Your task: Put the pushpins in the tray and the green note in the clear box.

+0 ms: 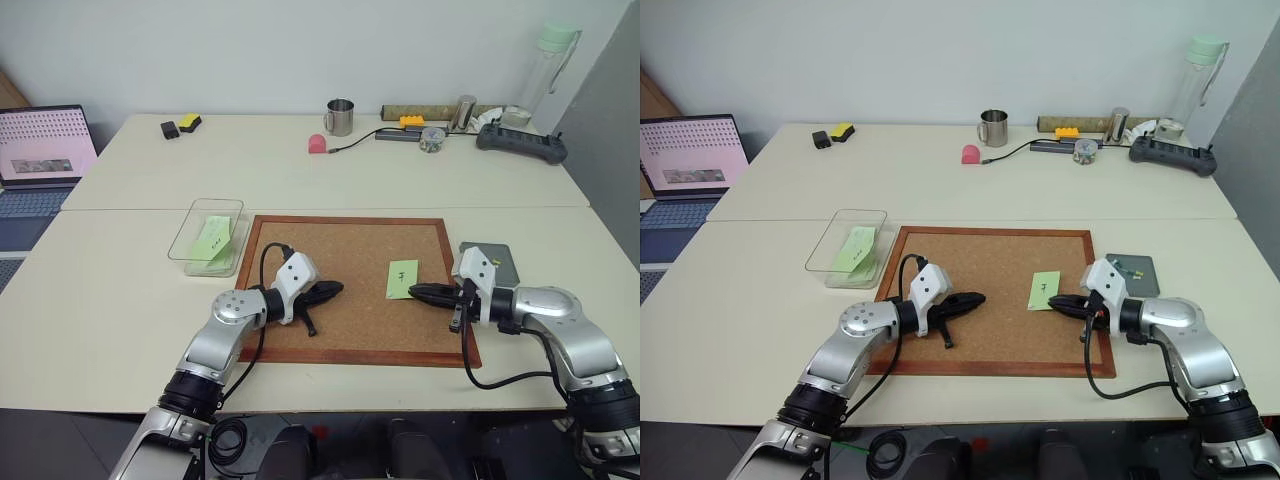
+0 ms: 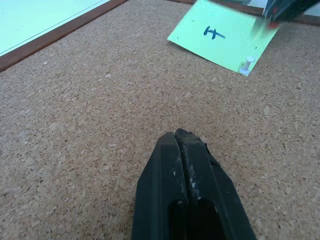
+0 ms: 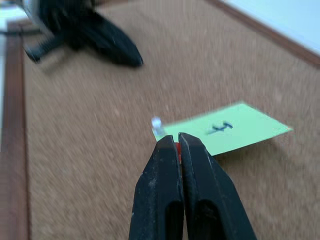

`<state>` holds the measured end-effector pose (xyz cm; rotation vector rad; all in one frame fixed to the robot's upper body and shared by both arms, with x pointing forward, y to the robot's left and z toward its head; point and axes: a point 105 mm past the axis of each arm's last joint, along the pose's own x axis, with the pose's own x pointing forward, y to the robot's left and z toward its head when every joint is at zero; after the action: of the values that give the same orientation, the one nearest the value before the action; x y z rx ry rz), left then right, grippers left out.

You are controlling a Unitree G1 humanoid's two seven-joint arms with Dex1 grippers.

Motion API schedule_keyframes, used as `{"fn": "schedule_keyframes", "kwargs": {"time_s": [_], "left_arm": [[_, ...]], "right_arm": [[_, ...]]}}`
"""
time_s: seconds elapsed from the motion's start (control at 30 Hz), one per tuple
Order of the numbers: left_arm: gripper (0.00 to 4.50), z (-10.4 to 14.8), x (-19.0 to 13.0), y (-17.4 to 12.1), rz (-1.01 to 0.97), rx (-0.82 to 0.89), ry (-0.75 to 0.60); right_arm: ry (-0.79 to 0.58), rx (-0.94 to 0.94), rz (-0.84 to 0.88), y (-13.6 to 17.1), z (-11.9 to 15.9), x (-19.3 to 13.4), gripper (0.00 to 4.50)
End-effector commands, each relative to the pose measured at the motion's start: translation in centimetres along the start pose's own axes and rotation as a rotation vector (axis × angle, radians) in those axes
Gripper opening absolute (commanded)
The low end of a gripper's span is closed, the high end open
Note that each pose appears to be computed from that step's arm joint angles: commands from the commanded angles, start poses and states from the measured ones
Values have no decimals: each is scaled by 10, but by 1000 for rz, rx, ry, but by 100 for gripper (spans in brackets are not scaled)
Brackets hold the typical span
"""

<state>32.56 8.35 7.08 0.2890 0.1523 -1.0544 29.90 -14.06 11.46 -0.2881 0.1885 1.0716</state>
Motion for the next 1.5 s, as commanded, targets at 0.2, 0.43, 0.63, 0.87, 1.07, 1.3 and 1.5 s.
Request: {"fn": "schedule_keyframes", "kwargs": {"time_s": [0.2,0.43,0.63,0.87,1.07,1.3,1.5], "left_arm": [[0,-30,-1,-12,-31,-48,101],[0,-30,-1,-12,-33,-47,101],[0,-30,-1,-12,-33,-46,101],[0,-28,0,-11,-36,-39,99],[0,-29,0,-10,-37,-38,102],[0,-30,-1,-10,-40,-34,103],[0,-29,1,-10,-44,-30,101]], "right_arm": [[-115,65,-110,-11,23,-14,3],[-84,113,-370,-57,17,-47,3],[66,180,-585,-91,-22,-81,3],[108,191,-623,-95,-34,-85,72],[54,200,-608,-94,-25,-87,211],[0,76,-386,-63,11,-64,357],[50,-103,-99,-10,16,-16,380]]}}
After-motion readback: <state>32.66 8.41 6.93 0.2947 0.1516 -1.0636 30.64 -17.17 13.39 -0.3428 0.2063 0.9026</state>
